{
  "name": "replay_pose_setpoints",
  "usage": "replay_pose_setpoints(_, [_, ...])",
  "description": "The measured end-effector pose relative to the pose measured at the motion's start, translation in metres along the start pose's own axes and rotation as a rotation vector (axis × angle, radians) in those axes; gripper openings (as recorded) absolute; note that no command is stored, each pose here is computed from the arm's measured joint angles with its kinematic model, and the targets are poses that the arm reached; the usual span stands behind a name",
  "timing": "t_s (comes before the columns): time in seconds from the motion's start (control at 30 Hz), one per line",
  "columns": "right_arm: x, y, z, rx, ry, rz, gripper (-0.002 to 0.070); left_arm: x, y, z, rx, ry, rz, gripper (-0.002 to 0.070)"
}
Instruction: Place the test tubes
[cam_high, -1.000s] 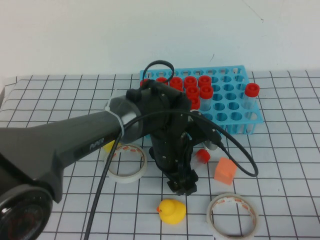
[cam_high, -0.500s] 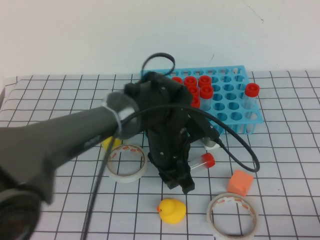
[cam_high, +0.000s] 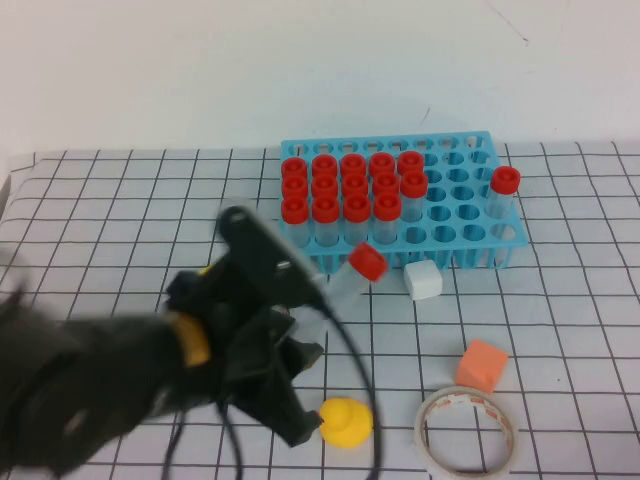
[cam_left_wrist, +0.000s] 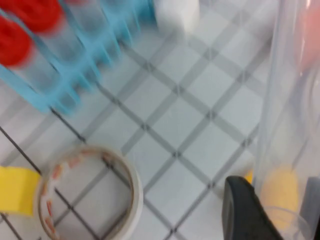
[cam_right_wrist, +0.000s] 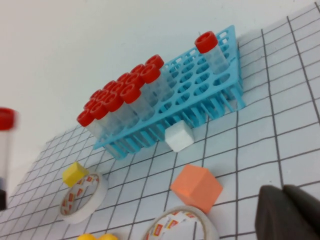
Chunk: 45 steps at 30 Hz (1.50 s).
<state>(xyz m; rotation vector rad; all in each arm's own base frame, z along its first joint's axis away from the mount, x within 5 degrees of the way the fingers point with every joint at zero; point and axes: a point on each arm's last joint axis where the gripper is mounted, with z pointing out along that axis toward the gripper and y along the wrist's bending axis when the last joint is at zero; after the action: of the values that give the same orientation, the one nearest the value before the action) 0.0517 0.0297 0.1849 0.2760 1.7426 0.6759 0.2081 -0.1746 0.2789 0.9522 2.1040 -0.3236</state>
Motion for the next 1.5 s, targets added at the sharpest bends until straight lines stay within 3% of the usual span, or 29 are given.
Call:
replay_pose_setpoints(0.2, [-0.003,0.008,0.000,-0.087,-0.038,-0.009,-0.0001,0.033,0.000,-0.023,-0.083,-0.345,-0.186,0.0211])
replay_pose_setpoints(0.4, [-0.013,0.025,0.001,-0.221,-0.051,-0.098,-0.0001,0.029,0.006,-0.017,-0.103,-0.534,-0.339,0.0211])
replay_pose_setpoints(0.5, [-0.034,0.040,0.005,-0.266,-0.047,-0.228,-0.0001,0.023,0.004,-0.005,-0.054,-0.615,-0.353,0.0211])
replay_pose_setpoints(0.67, [-0.068,0.061,0.021,-0.320,-0.044,-0.421,-0.0001,0.012,-0.010,0.012,0.129,-0.804,-0.314,0.0211])
replay_pose_setpoints(0.8, [-0.088,0.071,0.042,-0.391,0.029,-0.460,0.0015,0.015,-0.020,0.031,0.247,-0.869,-0.249,0.0211])
replay_pose_setpoints(0.9, [-0.100,0.079,0.060,-0.478,0.079,-0.493,0.0092,0.024,-0.022,0.048,0.278,-0.815,-0.297,0.0211])
replay_pose_setpoints(1.07, [-0.113,0.084,0.092,-0.626,0.164,-0.488,0.0349,0.035,-0.026,0.066,0.327,-0.730,-0.359,0.0211])
replay_pose_setpoints(1.17, [-0.115,0.087,0.111,-0.700,0.213,-0.476,0.0447,0.037,-0.028,0.068,0.346,-0.720,-0.342,0.0211])
replay_pose_setpoints(1.37, [-0.105,0.106,0.147,-0.843,0.295,-0.520,0.0486,0.037,-0.032,0.067,0.382,-0.712,-0.295,0.0211])
replay_pose_setpoints(1.5, [-0.095,0.119,0.169,-0.880,0.331,-0.562,0.0488,0.038,-0.034,0.067,0.399,-0.708,-0.276,0.0211])
